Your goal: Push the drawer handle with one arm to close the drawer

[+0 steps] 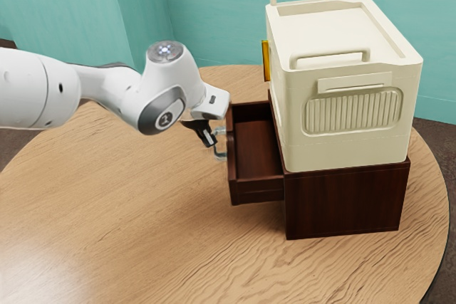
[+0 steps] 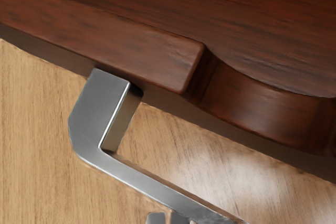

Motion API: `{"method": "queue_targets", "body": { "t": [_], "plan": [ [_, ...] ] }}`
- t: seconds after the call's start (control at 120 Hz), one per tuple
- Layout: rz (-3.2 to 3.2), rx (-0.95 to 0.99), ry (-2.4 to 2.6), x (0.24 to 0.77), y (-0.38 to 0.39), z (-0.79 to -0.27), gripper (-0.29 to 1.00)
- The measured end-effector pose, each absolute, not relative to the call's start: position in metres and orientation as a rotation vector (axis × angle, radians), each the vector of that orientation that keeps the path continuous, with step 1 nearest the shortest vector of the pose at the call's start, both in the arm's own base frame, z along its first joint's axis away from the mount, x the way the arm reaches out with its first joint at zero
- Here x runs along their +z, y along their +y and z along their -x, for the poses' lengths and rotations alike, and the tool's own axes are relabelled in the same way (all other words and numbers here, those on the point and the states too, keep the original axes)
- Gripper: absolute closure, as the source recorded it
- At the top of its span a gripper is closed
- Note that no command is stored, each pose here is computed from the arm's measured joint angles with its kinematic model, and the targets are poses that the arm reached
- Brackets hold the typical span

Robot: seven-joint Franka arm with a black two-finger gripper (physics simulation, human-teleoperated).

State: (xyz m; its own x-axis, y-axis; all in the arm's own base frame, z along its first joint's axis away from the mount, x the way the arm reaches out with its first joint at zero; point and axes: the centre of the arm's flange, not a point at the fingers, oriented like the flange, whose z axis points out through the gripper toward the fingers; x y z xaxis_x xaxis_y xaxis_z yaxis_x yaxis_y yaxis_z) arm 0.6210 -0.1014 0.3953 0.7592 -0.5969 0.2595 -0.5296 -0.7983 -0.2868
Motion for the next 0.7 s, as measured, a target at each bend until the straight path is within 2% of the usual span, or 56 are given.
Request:
{"method": "queue_targets", "body": {
  "t": [0.7],
  "plan": [
    [2.657,-0.773,1.042,0.381,-0.157,-0.627,0.79]
  ]
}}
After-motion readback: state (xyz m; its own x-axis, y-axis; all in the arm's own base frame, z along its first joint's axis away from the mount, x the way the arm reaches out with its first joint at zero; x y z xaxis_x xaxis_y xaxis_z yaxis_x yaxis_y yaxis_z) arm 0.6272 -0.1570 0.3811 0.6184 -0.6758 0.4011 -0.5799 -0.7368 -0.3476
